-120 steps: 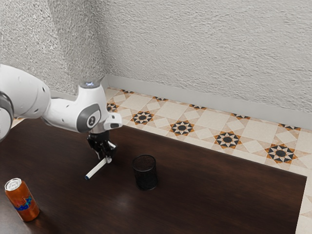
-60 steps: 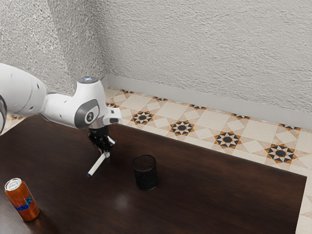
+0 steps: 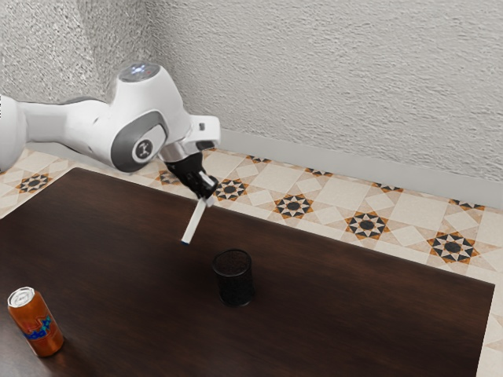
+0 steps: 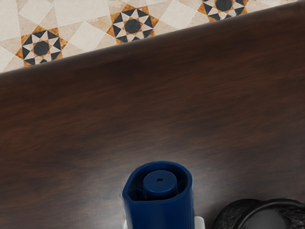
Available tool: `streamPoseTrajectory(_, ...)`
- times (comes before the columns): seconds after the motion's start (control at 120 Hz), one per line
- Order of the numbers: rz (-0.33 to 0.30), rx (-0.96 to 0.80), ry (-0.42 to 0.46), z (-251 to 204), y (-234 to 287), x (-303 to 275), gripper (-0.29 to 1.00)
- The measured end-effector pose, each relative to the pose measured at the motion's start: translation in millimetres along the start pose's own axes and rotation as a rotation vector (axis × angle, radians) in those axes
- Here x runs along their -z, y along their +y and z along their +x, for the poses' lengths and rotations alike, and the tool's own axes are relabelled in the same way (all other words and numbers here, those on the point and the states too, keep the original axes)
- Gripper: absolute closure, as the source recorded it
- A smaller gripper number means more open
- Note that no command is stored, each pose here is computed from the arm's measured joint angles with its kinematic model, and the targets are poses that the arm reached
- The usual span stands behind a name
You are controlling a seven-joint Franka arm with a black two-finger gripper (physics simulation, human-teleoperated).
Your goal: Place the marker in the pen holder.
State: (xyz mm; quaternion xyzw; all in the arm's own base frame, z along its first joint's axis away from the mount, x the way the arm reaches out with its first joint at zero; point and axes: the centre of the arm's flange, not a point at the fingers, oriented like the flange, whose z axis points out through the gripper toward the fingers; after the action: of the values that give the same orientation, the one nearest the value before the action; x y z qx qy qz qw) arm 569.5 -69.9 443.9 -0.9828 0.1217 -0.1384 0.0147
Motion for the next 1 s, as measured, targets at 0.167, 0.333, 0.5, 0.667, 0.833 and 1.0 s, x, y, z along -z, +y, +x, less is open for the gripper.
streamPoseTrajectory(0.167,-0.022,-0.014,0.021,12.3,22.2,-13.1,0.79)
streamPoseTrajectory(0.333,-0.010,0.010,0.103,28.3,11.5,-8.9,0.79)
streamPoseTrajectory(0.5,-0.019,-0.007,0.173,35.3,29.9,-24.5,0.79)
streamPoseTrajectory(0.667,-0.035,-0.022,0.210,23.2,46.5,-20.4,0.79)
streamPoseTrajectory(0.833,-0.046,-0.040,0.193,8.2,59.1,-35.7,0.79)
streamPoseTrajectory(1.0,-0.050,-0.047,0.182,-4.5,62.4,-53.5,0.79)
